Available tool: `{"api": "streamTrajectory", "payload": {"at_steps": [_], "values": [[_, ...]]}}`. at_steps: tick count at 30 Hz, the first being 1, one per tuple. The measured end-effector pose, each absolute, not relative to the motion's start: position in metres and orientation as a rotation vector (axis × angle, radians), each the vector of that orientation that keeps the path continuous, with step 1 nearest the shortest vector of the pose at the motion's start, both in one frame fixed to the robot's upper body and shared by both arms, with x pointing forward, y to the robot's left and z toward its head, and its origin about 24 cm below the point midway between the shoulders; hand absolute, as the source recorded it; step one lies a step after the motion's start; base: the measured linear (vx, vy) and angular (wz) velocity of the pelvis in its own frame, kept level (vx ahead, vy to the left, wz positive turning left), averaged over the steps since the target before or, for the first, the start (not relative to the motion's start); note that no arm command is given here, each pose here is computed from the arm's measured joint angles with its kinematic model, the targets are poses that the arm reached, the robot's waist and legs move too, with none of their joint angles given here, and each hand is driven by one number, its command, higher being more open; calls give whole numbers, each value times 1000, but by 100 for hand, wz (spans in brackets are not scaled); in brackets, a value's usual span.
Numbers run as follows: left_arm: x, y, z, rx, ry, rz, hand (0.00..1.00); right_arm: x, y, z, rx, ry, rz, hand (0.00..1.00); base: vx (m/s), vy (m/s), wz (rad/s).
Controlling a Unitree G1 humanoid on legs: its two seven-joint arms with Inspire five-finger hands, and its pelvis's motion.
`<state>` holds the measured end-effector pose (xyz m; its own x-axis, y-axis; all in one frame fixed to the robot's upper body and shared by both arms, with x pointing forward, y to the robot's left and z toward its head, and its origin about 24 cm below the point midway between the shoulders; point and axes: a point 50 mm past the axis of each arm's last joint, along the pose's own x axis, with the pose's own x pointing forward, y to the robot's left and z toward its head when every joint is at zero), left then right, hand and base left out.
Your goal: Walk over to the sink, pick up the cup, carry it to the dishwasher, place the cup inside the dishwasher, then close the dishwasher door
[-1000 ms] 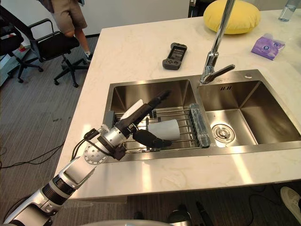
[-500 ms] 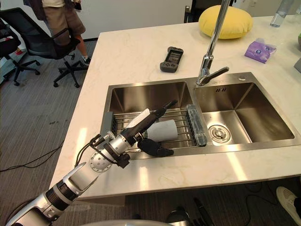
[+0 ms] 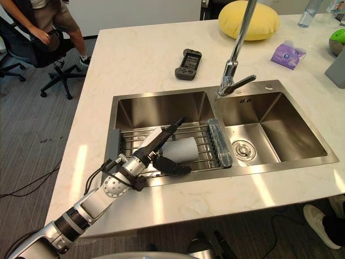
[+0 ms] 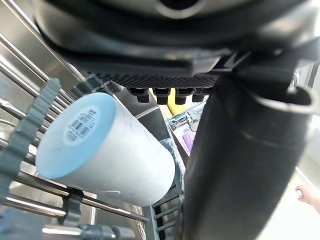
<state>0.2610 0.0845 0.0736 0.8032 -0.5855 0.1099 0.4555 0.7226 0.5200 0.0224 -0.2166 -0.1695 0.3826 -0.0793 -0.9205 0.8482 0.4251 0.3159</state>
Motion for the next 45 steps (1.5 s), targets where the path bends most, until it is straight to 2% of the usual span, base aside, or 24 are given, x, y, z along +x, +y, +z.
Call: {"api": "streamTrajectory", "payload": {"at_steps": [17, 45], "values": [[276, 96, 52, 529, -44, -540, 100, 21, -212, -170, 903, 1036, -700, 100, -16, -17, -2], [284, 96, 56, 556, -19, -615, 100, 24, -208, -171, 873, 1063, -661, 100, -3, -3, 0]]}}
